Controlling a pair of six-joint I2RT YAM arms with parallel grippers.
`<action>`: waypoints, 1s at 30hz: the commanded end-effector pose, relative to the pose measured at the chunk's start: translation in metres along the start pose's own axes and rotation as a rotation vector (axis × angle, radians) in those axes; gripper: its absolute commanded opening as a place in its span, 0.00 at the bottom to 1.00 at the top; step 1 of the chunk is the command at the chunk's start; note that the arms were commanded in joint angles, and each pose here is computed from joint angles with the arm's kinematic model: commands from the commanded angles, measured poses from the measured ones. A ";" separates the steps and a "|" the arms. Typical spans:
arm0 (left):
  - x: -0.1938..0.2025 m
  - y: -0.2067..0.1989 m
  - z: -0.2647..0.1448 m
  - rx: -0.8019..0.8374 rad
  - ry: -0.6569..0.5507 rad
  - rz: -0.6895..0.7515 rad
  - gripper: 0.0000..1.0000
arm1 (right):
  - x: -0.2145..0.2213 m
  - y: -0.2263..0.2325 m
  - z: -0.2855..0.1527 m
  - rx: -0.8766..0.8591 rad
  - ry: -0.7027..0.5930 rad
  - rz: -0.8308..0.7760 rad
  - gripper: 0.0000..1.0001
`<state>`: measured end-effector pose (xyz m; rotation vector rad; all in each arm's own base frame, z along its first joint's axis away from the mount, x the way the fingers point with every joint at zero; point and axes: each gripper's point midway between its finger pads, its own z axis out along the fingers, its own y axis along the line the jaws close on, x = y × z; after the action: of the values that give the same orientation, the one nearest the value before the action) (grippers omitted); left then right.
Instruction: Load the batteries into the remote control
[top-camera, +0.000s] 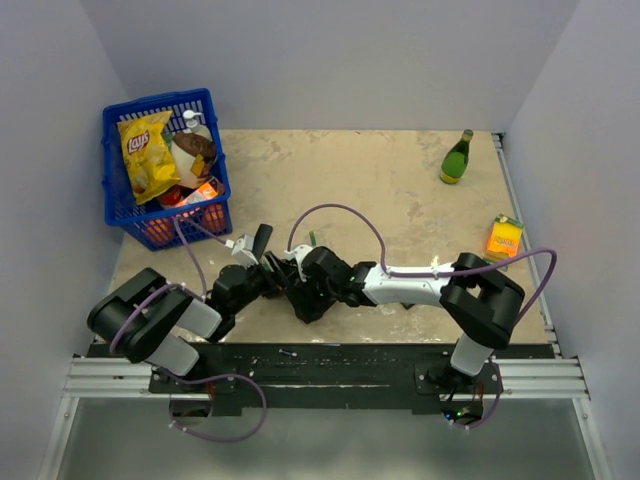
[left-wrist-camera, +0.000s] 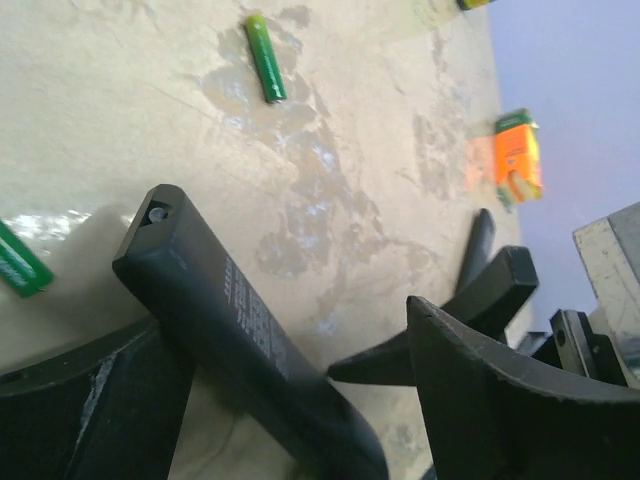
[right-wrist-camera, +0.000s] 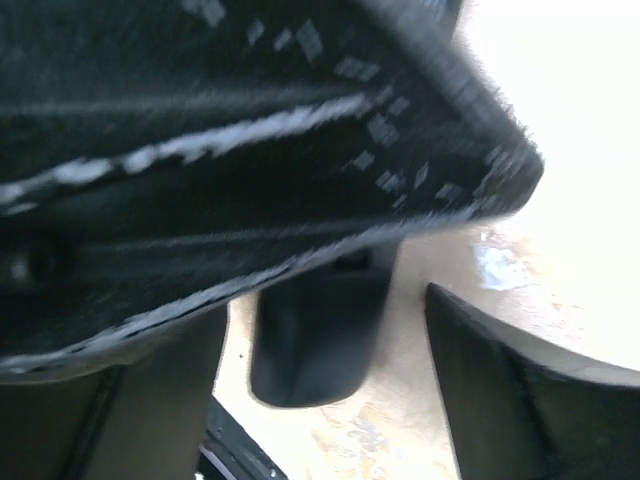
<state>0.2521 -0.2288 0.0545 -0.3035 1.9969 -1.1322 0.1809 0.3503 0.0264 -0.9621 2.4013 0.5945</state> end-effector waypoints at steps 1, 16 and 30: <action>-0.023 -0.022 0.007 0.008 -0.064 0.148 0.86 | -0.003 -0.003 0.011 0.055 -0.003 0.027 0.77; -0.049 -0.013 -0.035 -0.191 -0.070 0.320 0.88 | 0.028 -0.071 -0.023 0.437 0.056 0.061 0.37; -0.164 -0.090 -0.168 -0.305 -0.421 0.396 1.00 | -0.018 -0.033 -0.065 0.251 -0.109 0.113 0.98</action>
<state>0.2357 -0.1327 0.2264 -0.2206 1.7818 -0.6405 0.1967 0.2931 0.0342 -0.7507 2.4444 0.2289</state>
